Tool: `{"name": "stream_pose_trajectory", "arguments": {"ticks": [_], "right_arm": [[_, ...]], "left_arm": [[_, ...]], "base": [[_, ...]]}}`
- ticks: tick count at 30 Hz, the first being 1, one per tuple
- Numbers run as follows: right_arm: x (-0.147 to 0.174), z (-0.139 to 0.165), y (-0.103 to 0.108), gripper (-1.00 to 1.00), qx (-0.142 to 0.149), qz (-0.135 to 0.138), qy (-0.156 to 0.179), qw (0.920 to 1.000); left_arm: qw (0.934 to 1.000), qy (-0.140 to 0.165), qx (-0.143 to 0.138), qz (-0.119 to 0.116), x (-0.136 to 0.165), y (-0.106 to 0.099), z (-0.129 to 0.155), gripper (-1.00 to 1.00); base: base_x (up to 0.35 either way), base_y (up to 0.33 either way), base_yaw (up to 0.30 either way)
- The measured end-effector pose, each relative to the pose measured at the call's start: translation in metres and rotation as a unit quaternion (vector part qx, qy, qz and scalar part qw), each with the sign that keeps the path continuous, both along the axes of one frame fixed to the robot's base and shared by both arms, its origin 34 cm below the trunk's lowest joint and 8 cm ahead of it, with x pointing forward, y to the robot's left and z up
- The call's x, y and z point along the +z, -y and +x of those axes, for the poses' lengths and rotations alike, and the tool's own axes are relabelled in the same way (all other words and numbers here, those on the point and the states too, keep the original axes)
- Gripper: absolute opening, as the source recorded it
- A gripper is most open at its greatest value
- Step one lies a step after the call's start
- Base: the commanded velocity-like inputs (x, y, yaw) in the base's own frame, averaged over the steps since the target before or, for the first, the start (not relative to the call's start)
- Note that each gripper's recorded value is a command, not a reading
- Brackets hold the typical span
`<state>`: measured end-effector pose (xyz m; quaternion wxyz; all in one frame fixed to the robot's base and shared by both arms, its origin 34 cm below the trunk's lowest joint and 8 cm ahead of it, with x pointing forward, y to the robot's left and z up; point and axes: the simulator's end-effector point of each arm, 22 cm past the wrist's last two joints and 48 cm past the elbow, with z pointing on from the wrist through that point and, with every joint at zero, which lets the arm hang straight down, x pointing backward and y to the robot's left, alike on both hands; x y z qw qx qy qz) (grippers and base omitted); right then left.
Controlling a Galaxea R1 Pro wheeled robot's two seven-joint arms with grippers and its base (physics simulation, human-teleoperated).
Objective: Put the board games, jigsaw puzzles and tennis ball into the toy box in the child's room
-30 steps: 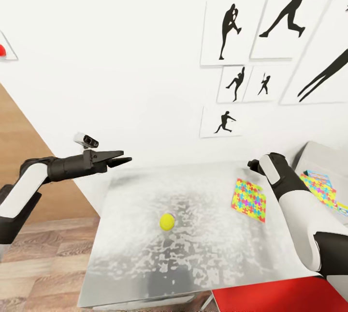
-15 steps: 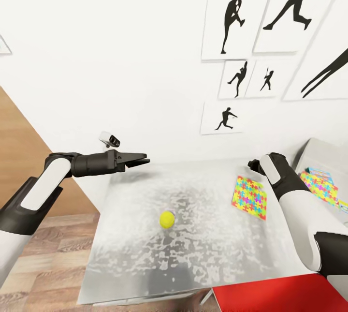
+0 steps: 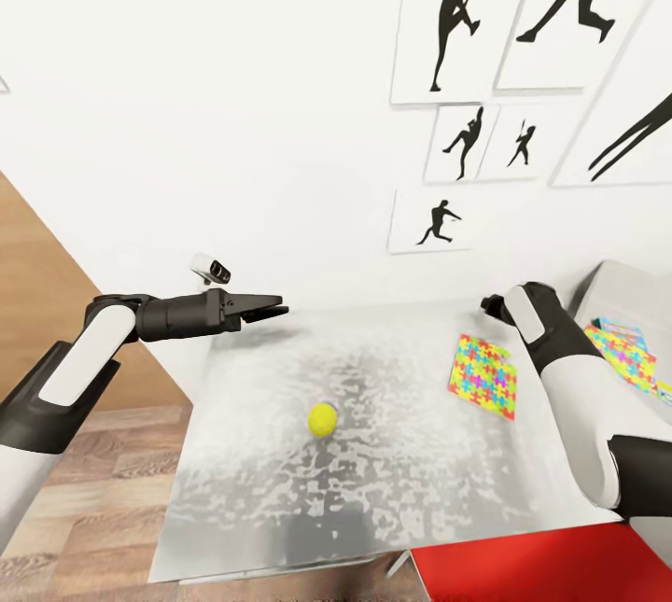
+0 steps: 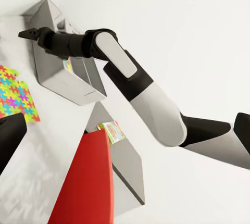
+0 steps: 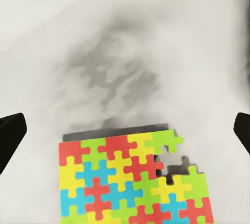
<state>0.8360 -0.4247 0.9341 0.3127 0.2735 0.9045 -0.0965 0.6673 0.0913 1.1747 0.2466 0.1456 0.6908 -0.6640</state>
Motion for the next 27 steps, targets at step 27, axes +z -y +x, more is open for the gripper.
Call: {"name": "stream_pose_trajectory", "arguments": {"ticks": [27], "right_arm": [[-0.016,0.002,0.031,1.0,-0.019,-0.022,-0.001,0.9996]], "left_arm": [[0.9998,-0.016,0.013,-0.004,-0.019,-0.008,0.014,1.0]], "base": [[0.0,0.0,0.0]]}}
